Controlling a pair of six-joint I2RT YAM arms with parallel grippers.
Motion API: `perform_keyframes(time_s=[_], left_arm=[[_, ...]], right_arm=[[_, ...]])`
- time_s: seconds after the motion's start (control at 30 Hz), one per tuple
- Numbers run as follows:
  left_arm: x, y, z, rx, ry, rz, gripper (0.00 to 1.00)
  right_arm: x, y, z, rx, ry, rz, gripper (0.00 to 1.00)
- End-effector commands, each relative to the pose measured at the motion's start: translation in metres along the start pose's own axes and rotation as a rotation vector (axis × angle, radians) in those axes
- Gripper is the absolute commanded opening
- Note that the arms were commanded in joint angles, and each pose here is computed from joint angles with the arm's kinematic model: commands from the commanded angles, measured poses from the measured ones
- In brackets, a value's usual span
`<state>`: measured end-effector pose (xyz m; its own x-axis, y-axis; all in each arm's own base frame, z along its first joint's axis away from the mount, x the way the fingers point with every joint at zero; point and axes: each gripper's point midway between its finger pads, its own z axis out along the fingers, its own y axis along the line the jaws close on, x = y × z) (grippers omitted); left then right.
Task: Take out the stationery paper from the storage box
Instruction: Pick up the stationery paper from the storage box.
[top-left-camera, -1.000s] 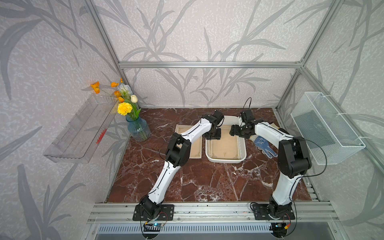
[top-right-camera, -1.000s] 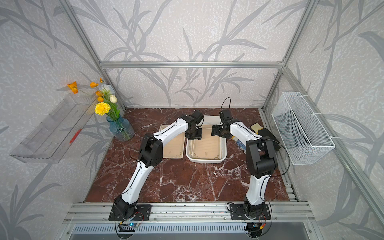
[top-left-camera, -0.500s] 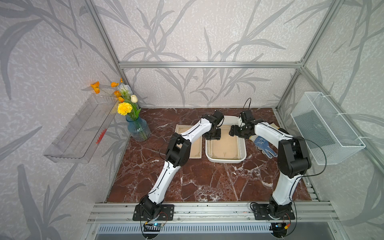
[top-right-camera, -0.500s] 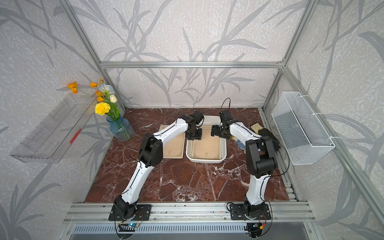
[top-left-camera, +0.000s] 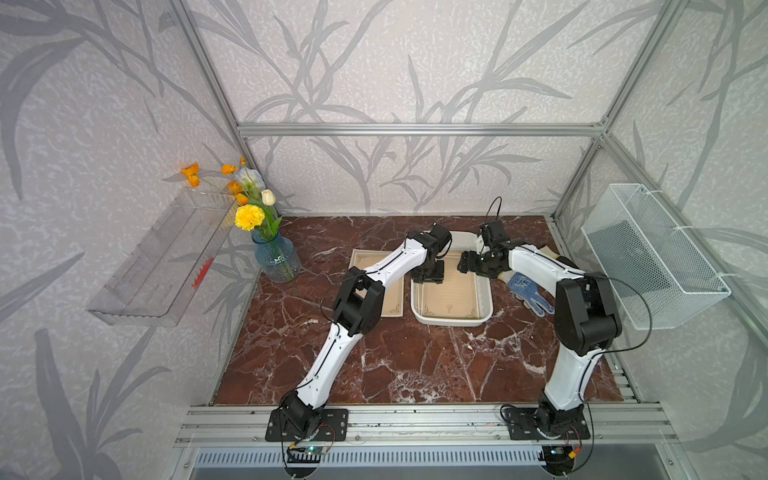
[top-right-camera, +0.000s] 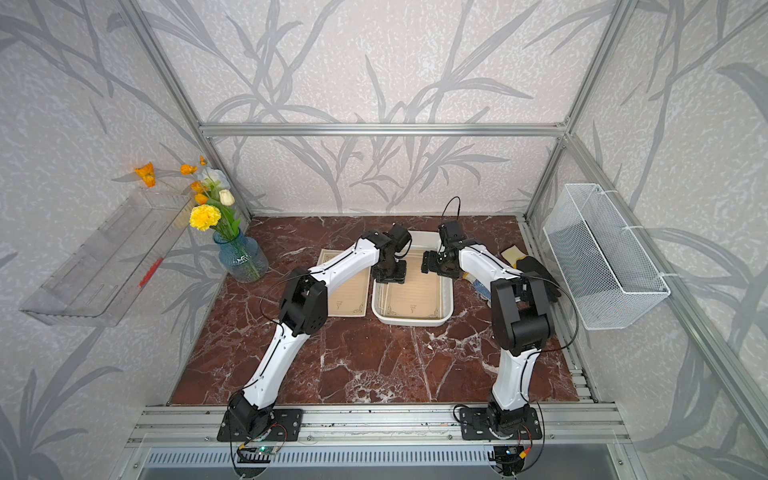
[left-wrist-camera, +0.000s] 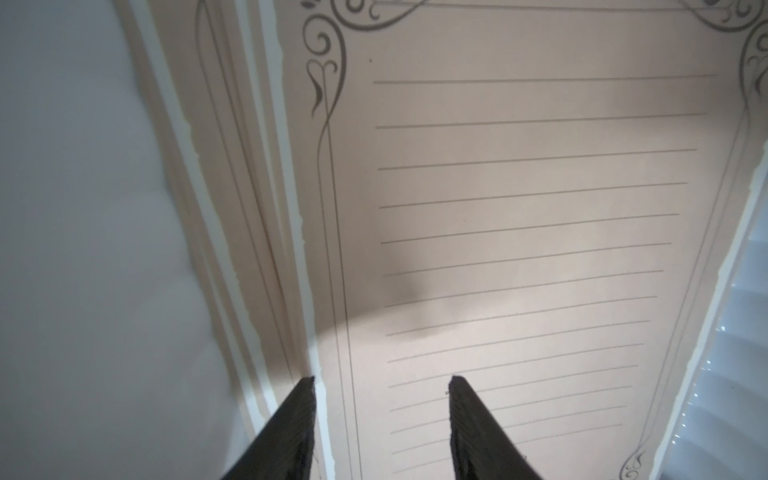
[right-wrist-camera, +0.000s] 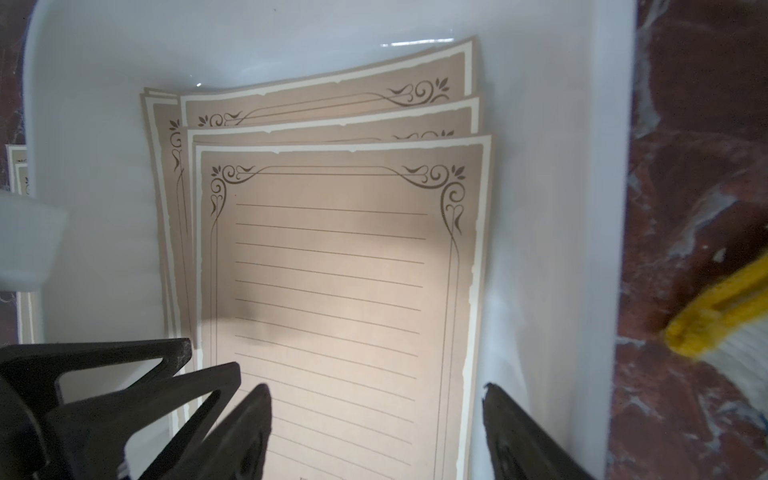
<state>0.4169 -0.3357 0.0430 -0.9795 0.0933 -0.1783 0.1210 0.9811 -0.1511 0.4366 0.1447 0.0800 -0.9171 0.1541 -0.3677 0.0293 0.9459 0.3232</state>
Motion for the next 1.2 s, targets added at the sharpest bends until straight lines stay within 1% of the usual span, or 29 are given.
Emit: perform_keyframes(time_s=[0.0,0.23,0.37,0.57,0.7,0.93,1.17], left_arm=[[0.006,0.009,0.012,-0.065,0.019,0.001,0.52],[0.014,0.013,0.022,-0.113,0.039,0.005,0.54],[0.019,0.009,0.027,-0.098,0.060,0.002,0.54],[0.014,-0.002,0.021,-0.047,0.039,-0.005,0.47],[0.007,-0.007,0.013,-0.020,0.007,-0.013,0.39],[0.000,-0.017,-0.003,0.039,-0.041,-0.047,0.36],[-0.004,-0.022,-0.018,0.083,-0.087,-0.083,0.27]], right_arm=[[0.006,-0.004,0.008,-0.003,0.019,0.008,0.79],[0.007,-0.001,0.006,-0.019,0.014,0.005,0.79],[0.007,-0.001,0.008,-0.020,0.018,0.004,0.79],[0.007,0.002,0.005,-0.031,0.012,0.006,0.79],[0.007,0.002,0.002,-0.035,0.009,0.006,0.79],[0.011,0.003,0.003,-0.039,0.015,0.007,0.78],[0.010,0.002,0.003,-0.036,0.012,0.008,0.78]])
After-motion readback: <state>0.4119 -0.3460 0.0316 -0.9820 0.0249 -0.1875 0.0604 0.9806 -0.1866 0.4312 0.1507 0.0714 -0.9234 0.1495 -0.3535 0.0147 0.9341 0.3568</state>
